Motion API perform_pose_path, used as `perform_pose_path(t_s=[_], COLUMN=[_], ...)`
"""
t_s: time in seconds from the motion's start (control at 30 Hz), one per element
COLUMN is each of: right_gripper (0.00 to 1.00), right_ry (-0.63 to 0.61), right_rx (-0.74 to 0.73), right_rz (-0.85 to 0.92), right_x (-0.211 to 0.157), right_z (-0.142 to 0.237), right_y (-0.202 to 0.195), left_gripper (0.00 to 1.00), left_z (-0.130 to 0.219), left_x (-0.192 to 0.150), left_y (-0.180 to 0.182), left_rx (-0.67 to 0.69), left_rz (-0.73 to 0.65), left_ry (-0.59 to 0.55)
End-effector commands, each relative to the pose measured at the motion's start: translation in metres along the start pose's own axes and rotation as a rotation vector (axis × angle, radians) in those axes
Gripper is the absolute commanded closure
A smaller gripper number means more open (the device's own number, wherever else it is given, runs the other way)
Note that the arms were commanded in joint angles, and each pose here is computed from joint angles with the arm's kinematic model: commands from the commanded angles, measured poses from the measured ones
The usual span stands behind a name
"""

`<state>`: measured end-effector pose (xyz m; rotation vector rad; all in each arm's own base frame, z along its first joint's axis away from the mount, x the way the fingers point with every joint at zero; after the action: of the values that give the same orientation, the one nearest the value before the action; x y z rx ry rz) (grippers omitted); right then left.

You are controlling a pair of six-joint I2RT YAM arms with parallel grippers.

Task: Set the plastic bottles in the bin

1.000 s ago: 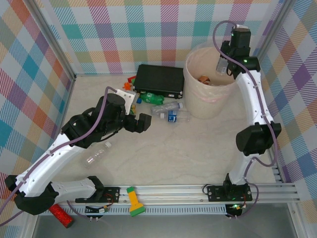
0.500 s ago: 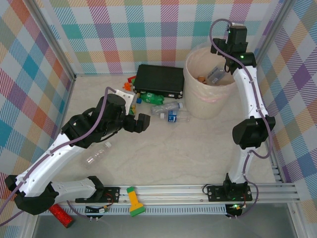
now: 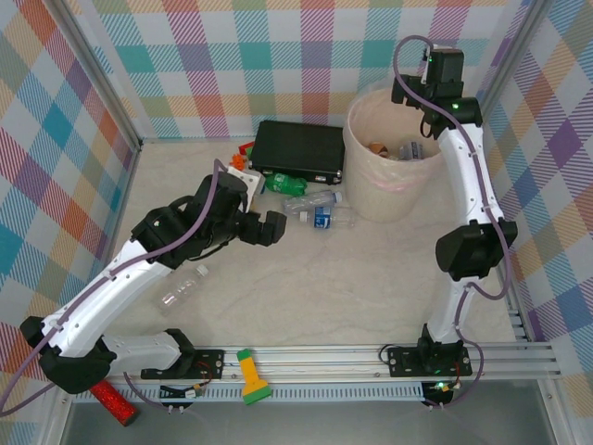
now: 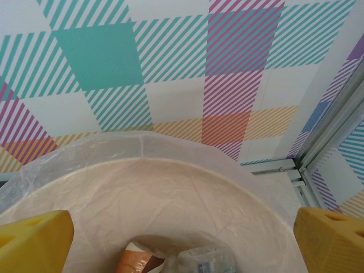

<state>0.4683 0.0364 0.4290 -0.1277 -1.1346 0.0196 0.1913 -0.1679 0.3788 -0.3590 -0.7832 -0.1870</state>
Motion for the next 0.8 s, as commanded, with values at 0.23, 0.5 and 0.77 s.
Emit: perform_pose_path(t_s=[0.23,0.5,0.77], right_gripper=[0.01,0.01,0.01], right_ry=[-0.098,-0.063,-0.013], right_rx=[0.159,0.324,0.446], right_rz=[-0.015,-0.019,-0.051], right_x=[0.022,0.000,-0.021], right_z=[0.081,0.117,0.144], right_y=[0.031,0.076,0.099], left_gripper=[0.00,0.00,0.01], left_z=[-0.028,-0.043,-0.048], left_x=[-0.011,-0.038,-0.069], left_y=[0.057,0.117,0.166], left_rx=[0.199,0.404,0.665], left_rz=[0.244,0.451,0.635], left_ry=[0.099,0.160,0.219])
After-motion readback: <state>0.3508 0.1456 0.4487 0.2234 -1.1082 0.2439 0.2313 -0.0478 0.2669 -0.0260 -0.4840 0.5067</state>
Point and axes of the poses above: each hand's point on the last joint's axis, 136 mm out from that joint toward the fingers, its own z axis back along the fingers, its own y axis along the line the jaws close on, x = y × z, the point moved 9 cm from there along z, back along the fingers, and after that the axes turned 8 degrees about z, right-handed, at the moved point
